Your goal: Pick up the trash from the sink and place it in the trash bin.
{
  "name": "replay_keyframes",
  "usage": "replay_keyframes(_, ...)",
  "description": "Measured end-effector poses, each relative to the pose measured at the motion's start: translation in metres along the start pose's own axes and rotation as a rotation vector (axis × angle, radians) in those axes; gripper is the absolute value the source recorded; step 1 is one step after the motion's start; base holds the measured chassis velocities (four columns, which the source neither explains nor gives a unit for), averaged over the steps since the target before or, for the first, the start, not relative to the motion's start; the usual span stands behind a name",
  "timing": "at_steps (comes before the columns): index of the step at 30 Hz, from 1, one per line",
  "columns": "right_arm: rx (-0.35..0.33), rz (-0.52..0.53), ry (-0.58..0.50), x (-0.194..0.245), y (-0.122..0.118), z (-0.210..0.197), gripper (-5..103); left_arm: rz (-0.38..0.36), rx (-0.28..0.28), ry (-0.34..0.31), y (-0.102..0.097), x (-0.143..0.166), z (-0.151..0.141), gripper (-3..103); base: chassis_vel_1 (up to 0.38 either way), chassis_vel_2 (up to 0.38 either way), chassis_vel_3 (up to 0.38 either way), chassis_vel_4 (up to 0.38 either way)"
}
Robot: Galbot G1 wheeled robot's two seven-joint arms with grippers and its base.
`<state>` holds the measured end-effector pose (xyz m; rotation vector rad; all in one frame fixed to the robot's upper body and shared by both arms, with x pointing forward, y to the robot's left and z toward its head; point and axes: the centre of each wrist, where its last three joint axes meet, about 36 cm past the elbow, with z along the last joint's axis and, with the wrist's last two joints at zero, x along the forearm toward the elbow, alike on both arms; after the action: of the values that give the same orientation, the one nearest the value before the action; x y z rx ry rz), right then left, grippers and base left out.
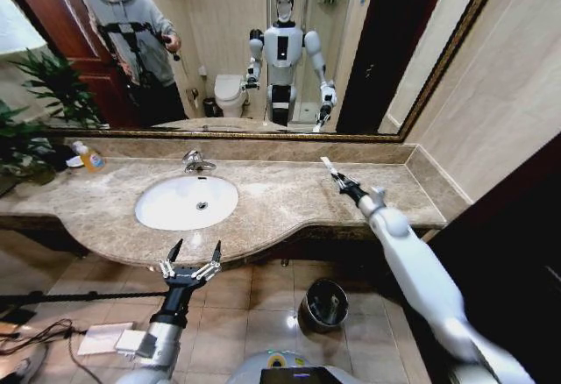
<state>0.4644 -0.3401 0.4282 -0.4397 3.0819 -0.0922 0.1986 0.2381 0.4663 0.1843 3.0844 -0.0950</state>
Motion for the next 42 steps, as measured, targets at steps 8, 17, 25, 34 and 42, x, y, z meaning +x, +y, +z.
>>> replay_keyframes(8, -0.033, 0.076, -0.065, 0.096, 0.073, 0.028, 18, 0.000, 0.000, 0.000, 0.000, 0.000, 0.000, 100, 0.000, 0.000, 0.000, 0.000)
replay_keyframes(17, -0.066, 0.172, -0.026, 0.176, 0.128, 0.079, 18, 0.000, 0.000, 0.000, 0.000, 0.000, 0.000, 100, 0.000, 0.000, 0.000, 0.000)
replay_keyframes(25, -0.100, 0.272, 0.056, 0.206, 0.156, 0.146, 18, 0.000, 0.000, 0.000, 0.000, 0.000, 0.000, 100, 0.000, 0.000, 0.000, 0.000)
replay_keyframes(34, -0.036, 0.235, 0.220, 0.213, 0.141, 0.214, 18, 0.000, 0.000, 0.000, 0.000, 0.000, 0.000, 100, 0.000, 0.000, 0.000, 0.000)
replay_keyframes(42, 0.032, 0.191, 0.465, 0.220, 0.128, 0.275, 18, 0.000, 0.000, 0.000, 0.000, 0.000, 0.000, 100, 0.000, 0.000, 0.000, 0.000)
